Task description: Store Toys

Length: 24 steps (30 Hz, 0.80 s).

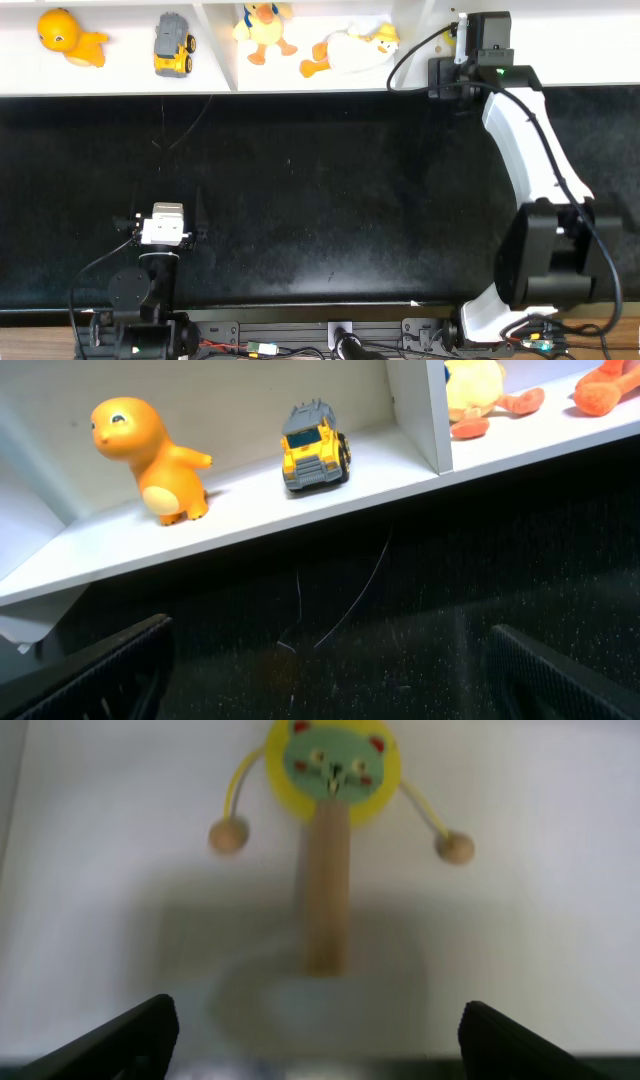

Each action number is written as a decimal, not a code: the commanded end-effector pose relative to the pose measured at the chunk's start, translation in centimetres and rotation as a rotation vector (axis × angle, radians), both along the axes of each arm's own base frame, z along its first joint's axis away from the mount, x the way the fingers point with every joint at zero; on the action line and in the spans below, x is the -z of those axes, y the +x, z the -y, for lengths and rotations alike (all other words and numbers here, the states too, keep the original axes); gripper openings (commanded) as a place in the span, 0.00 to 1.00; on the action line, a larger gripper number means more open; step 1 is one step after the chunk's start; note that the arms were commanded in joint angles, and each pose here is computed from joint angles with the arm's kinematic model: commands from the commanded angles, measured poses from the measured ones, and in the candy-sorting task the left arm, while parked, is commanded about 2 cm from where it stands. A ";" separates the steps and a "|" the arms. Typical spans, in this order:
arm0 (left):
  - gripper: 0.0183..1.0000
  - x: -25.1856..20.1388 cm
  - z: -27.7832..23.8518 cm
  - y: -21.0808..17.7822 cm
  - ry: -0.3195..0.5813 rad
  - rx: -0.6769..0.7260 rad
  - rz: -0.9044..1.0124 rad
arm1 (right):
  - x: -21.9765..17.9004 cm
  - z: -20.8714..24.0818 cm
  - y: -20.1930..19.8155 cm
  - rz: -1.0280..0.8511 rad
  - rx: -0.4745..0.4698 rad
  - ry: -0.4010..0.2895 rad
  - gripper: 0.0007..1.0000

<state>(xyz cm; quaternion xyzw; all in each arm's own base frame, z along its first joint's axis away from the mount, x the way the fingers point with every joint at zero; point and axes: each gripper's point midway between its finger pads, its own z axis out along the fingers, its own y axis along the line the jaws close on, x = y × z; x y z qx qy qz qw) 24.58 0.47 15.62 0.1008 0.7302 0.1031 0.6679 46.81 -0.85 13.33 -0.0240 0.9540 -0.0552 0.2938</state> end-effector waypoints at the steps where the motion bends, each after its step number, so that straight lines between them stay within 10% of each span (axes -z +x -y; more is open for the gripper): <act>1: 1.00 0.0 -0.1 0.0 -0.010 -0.007 0.007 | -3.5 0.0 -1.6 0.022 -0.004 0.005 1.00; 24: 1.00 0.0 -0.1 0.0 -0.009 -0.008 0.007 | -9.1 0.5 -21.8 -0.180 0.047 0.022 1.00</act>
